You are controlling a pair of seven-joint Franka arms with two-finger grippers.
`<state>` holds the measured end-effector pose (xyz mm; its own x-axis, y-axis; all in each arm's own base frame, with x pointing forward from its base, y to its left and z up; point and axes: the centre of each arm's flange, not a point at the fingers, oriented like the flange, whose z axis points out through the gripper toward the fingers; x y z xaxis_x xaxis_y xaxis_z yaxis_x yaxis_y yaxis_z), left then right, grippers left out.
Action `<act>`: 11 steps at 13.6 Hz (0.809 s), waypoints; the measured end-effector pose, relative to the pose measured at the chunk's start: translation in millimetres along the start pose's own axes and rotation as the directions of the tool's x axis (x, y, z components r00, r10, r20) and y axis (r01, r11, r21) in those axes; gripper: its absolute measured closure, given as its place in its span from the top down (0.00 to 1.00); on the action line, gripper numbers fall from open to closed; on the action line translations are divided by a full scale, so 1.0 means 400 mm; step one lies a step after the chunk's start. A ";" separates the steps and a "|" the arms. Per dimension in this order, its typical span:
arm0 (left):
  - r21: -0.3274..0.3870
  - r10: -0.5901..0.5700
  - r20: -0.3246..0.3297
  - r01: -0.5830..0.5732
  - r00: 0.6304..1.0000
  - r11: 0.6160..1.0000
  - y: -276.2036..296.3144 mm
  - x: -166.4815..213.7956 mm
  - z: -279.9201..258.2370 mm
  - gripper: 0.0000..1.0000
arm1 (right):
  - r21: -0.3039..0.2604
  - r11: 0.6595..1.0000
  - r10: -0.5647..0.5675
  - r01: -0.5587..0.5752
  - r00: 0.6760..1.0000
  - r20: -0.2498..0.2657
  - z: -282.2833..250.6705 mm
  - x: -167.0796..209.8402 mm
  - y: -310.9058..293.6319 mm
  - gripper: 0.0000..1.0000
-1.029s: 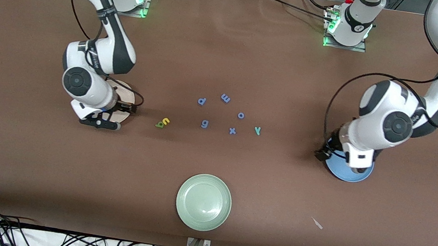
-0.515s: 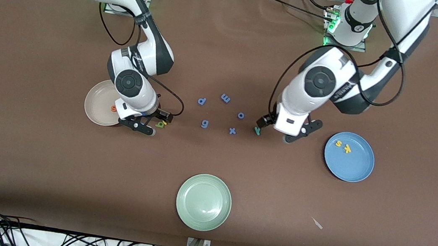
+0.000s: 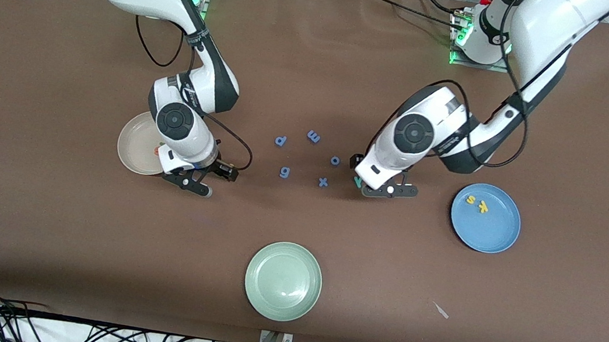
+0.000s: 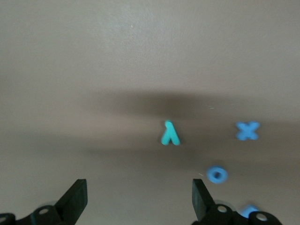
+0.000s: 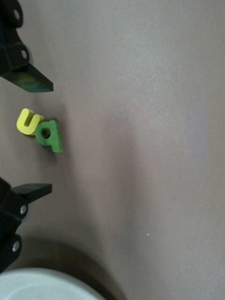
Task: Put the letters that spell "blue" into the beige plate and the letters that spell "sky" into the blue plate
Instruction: 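Grasp the green d with the right gripper while the left gripper grasps teal y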
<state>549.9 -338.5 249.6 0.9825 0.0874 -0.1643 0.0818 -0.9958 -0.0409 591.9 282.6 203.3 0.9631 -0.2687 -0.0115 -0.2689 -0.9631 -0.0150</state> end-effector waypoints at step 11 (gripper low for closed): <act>-0.093 0.043 -0.028 -0.045 0.999 0.995 0.046 0.024 0.169 0.71 | 0.001 1.000 -0.002 0.002 1.000 0.003 0.067 -0.008 0.000 0.47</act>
<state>549.5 -354.1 180.6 0.9895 0.0438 -0.1380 0.0523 -0.9969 0.0584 588.6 283.9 176.4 0.9637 -0.2665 -0.0142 -0.2667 -0.9636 -0.0159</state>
